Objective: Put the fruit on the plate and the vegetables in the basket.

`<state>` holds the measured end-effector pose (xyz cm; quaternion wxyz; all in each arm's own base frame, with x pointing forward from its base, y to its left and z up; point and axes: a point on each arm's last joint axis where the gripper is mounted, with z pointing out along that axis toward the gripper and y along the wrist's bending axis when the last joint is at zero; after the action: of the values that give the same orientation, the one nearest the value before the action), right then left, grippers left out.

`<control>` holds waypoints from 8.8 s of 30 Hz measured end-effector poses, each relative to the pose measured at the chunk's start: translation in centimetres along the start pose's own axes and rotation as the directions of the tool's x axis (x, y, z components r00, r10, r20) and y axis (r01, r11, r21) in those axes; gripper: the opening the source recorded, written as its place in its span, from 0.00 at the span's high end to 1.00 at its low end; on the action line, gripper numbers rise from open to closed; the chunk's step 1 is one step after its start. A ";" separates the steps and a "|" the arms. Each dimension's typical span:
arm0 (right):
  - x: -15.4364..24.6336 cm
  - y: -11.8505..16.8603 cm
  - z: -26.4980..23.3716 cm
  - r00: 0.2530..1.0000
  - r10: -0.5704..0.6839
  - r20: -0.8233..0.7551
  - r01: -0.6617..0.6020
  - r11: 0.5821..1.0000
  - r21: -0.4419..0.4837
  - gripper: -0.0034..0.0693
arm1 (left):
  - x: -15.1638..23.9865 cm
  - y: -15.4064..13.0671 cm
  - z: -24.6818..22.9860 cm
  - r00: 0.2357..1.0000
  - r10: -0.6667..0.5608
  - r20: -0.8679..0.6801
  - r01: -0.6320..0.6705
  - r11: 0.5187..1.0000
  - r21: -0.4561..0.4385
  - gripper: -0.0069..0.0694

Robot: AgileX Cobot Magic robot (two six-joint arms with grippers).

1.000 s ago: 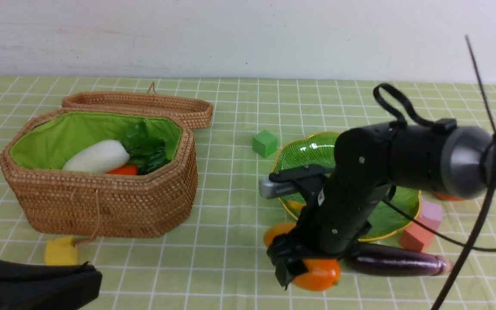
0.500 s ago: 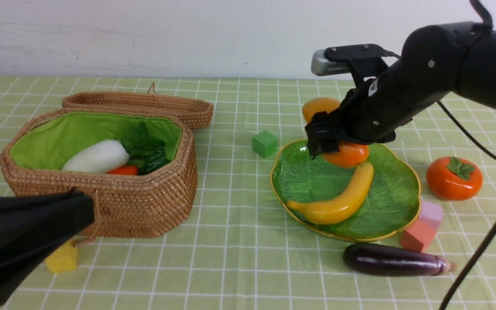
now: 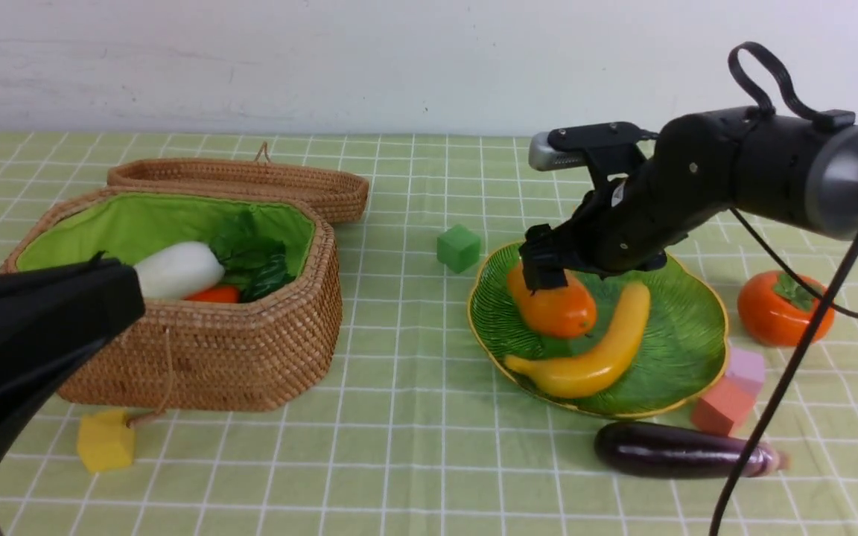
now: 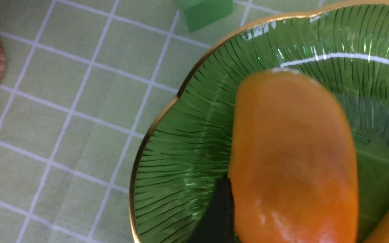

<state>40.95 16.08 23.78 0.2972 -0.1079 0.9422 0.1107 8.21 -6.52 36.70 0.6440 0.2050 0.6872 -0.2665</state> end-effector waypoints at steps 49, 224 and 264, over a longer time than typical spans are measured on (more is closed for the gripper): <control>13.3 -3.8 -1.4 0.521 -0.777 -0.355 0.759 0.611 -0.225 0.24 | 2.7 -1.2 -0.5 0.950 0.136 -0.280 -0.092 0.982 0.166 0.89; 0.3 -3.2 -0.1 0.993 0.098 -0.069 -0.110 0.973 -0.204 0.04 | 0.6 -1.0 -1.3 0.951 0.287 -0.114 -0.273 0.954 0.126 0.88; 26.0 -3.4 -27.7 0.943 0.263 0.206 -0.278 0.959 0.049 0.94 | 12.5 1.3 -4.3 0.988 -0.127 -0.086 0.122 0.991 -0.058 0.93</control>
<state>6.26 1.74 30.22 0.3750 0.0456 0.9175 0.1243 4.58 -3.61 24.24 0.5998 0.1562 0.7336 -0.2786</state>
